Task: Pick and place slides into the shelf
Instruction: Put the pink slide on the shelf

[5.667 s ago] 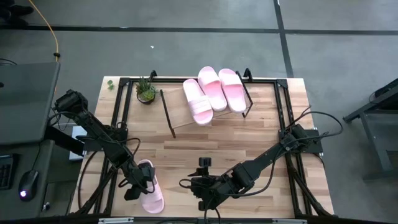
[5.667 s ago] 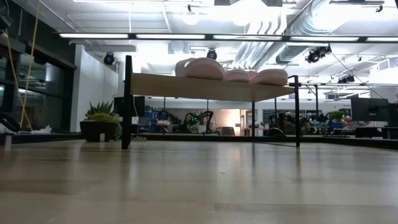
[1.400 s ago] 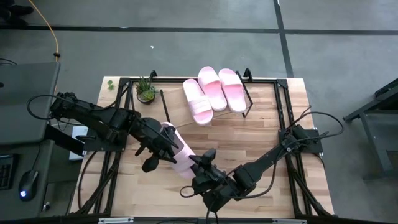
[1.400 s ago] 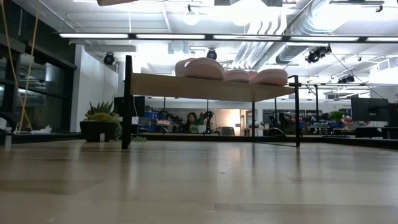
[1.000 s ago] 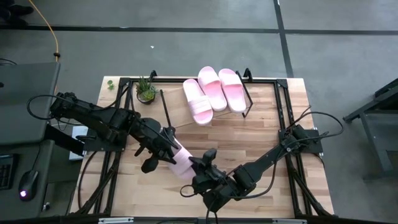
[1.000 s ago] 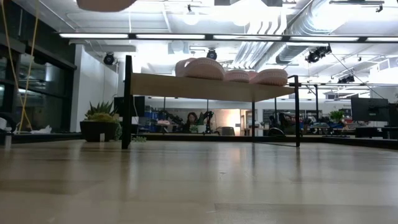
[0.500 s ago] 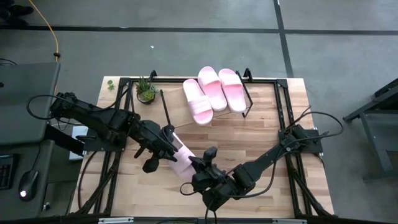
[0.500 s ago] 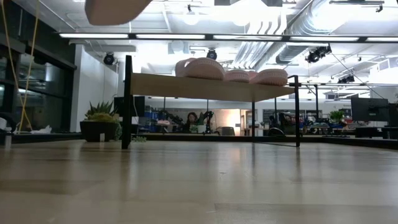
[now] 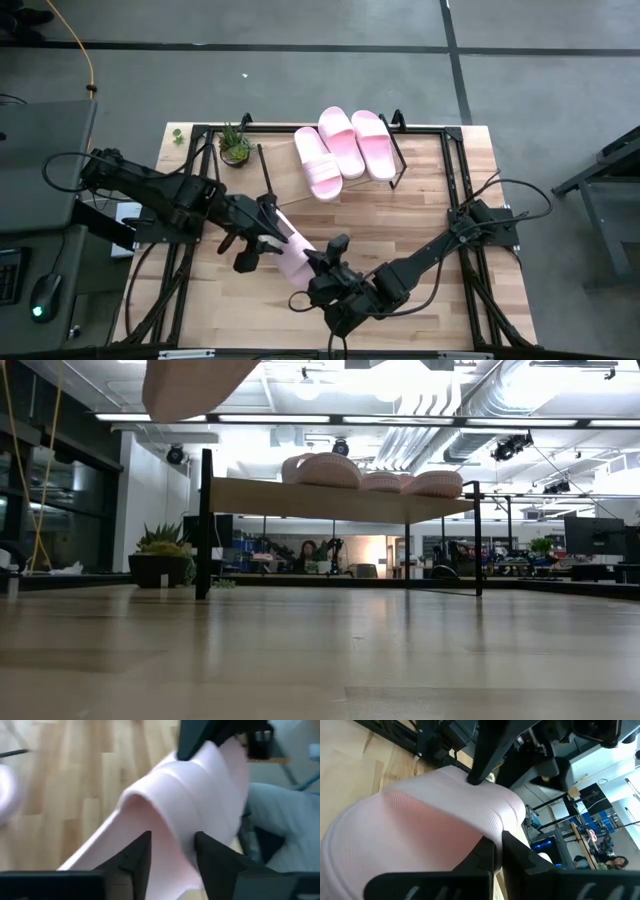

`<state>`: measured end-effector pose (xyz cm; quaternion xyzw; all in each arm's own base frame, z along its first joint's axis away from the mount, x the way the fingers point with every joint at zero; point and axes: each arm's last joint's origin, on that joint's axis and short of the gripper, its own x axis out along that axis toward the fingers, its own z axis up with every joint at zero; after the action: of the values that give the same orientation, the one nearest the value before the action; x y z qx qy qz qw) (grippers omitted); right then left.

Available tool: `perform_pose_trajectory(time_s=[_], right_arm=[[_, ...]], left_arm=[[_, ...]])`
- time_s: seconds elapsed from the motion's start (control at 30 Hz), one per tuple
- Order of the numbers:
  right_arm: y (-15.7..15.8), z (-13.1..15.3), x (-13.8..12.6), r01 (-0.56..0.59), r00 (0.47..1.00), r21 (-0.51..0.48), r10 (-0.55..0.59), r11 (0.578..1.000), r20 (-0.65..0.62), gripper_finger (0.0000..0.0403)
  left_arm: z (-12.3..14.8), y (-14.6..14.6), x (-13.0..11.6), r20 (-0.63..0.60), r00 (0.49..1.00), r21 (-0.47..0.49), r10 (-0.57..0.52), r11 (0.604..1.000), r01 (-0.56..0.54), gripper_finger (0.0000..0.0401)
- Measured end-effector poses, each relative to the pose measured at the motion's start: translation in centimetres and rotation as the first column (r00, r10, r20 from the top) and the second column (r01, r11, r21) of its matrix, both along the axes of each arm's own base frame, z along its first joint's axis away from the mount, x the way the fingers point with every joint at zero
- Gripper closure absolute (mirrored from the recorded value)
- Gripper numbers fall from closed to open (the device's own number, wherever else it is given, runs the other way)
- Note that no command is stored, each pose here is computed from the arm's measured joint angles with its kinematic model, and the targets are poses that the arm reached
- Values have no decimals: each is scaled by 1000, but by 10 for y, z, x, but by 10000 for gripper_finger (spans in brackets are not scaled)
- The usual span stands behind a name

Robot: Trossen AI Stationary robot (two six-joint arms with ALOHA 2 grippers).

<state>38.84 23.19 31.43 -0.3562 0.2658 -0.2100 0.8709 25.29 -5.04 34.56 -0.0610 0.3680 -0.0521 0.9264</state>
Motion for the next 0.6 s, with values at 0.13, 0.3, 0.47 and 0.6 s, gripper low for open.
perform_pose_trajectory(time_s=[0.13, 0.3, 0.47, 0.6], right_arm=[[-1, 0, -1, 22, 1000, -17, -21, 1000, 4, 402], [-3, -2, -4, 70, 998, -60, -70, 996, 7, 403], [-12, 1, -4, 113, 994, -85, -112, 990, 14, 403], [-26, 5, -1, 144, 990, -95, -144, 985, 4, 403]], left_arm=[[14, 5, -8, -32, 997, 112, 74, 991, -70, 238], [42, 13, -22, -41, 982, 230, 183, 959, -169, 225], [64, 15, -31, -15, 979, 242, 201, 951, -192, 232], [78, 17, -38, -6, 979, 239, 202, 951, -195, 243]])
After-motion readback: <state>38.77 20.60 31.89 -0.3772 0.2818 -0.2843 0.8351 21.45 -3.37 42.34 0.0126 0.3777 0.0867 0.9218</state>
